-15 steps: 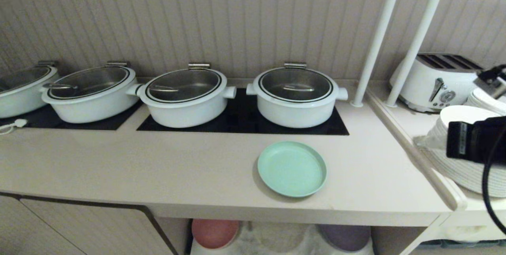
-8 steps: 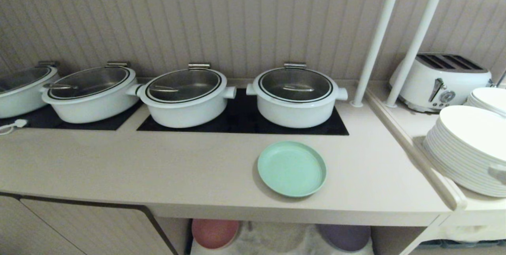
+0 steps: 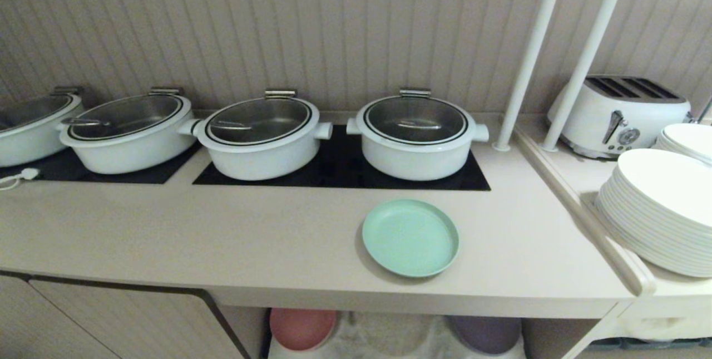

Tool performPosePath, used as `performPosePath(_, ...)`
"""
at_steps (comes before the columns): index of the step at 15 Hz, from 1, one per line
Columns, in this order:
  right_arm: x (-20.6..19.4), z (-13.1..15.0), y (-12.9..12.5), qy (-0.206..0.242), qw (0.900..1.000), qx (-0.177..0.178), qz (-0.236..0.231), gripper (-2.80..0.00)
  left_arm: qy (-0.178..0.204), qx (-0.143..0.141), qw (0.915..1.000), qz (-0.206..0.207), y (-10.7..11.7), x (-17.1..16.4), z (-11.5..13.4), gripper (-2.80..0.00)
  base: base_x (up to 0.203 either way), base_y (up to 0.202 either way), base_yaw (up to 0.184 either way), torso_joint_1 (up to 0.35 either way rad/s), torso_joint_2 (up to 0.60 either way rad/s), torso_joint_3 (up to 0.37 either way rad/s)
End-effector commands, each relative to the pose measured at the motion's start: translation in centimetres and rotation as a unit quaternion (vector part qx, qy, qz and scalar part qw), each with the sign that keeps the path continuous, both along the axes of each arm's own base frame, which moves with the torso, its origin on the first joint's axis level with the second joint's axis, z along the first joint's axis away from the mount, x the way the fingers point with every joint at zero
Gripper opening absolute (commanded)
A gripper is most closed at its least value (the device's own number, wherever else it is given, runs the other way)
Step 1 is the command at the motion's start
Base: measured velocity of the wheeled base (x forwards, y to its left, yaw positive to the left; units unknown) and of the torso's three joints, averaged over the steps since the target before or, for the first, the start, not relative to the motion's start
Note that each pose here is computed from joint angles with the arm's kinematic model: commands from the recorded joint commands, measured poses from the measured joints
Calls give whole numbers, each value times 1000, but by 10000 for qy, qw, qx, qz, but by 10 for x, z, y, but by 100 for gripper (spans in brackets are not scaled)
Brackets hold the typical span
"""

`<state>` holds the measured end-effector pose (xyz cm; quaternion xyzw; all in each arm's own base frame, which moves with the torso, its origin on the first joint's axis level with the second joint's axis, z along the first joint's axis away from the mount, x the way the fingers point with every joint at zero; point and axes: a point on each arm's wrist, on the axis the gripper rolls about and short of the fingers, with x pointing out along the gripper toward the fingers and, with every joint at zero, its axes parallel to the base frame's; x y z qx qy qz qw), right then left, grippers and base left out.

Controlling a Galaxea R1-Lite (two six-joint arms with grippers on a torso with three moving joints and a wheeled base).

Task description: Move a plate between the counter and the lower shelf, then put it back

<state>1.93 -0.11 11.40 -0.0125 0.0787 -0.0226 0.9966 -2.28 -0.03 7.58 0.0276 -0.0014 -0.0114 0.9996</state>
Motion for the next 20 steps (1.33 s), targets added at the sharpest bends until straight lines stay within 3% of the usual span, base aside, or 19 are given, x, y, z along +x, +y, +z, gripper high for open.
performPosePath(1, -18, -14, 0, -413, 9991, -31, 10, -280, -4, 1, 10000, -1, 0, 0, 0, -280, 0, 0, 0, 0, 0, 0)
performPosePath(3, -28, -28, 0, -316, 9995, -66, 48, -280, -4, 1, 10000, -1, 0, 0, 0, -280, 0, 0, 0, 0, 0, 0)
performPosePath(6, -39, -37, 1, -609, 9979, 3, 202, -280, -4, 1, 10000, -1, 0, 0, 0, -280, 0, 0, 0, 0, 0, 0)
performPosePath(8, -42, -38, 1, -799, 9965, -14, 245, -280, 0, 1, 10000, -1, 0, 0, 0, -280, 0, 0, 0, 0, 0, 0)
performPosePath(20, -42, -38, 1, -799, 9965, -5, 244, -280, -4, 1, 10000, -1, 0, 0, 0, -280, 0, 0, 0, 0, 0, 0)
